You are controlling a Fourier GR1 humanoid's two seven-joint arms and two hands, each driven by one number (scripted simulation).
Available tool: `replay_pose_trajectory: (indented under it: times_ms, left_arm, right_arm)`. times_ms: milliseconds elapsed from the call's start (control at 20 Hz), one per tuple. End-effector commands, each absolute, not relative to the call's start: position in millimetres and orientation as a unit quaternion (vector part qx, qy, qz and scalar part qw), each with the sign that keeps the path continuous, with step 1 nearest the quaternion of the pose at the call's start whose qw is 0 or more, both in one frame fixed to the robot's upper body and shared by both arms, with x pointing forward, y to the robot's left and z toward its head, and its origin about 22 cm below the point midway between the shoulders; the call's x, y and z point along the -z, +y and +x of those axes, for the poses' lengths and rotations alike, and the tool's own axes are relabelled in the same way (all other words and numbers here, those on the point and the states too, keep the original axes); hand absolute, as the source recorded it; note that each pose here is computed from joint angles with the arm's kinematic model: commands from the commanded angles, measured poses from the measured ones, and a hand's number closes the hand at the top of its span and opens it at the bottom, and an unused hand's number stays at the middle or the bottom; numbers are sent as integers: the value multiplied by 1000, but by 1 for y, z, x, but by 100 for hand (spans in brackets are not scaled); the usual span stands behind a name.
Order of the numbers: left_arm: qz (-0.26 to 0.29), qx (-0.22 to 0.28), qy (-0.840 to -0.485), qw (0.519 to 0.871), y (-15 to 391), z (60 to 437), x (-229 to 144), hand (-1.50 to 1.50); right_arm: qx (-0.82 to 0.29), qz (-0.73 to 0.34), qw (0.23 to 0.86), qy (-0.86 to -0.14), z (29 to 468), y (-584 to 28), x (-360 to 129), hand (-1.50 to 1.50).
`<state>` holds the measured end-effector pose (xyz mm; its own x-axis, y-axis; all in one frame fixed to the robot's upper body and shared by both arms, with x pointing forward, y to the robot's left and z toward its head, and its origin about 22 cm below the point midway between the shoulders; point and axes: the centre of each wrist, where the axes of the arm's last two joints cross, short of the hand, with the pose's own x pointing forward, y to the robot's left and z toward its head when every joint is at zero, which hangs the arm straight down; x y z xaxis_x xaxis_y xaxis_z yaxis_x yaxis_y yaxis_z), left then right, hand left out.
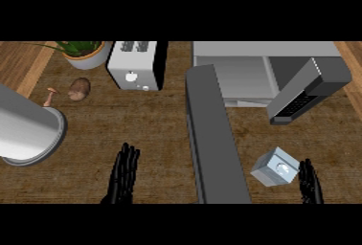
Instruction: Pick up the milk, place it into the microwave and close the microwave
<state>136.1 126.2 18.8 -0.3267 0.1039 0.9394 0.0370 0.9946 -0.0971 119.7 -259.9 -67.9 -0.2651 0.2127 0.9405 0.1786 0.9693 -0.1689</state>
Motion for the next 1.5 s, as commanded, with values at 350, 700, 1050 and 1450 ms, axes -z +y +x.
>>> replay_pose_trajectory:
  times_ms: [350, 700, 1050, 1450]
  left_arm:
    - [-41, -32, -817, 574, 170, 124, -5, -150]
    - [-44, -33, -805, 590, 182, 113, -9, -150]
    - [-52, -26, -811, 582, 201, 119, -17, -150]
    - [-54, -20, -809, 585, 201, 104, -5, -150]
  right_arm:
    - [-15, -177, 588, -789, 172, -278, 120, -150]
    - [8, -195, 576, -793, 185, -292, 119, 150]
    - [-38, -234, 592, -771, 199, -304, 140, 150]
    - [-105, -215, 605, -760, 254, -301, 141, 150]
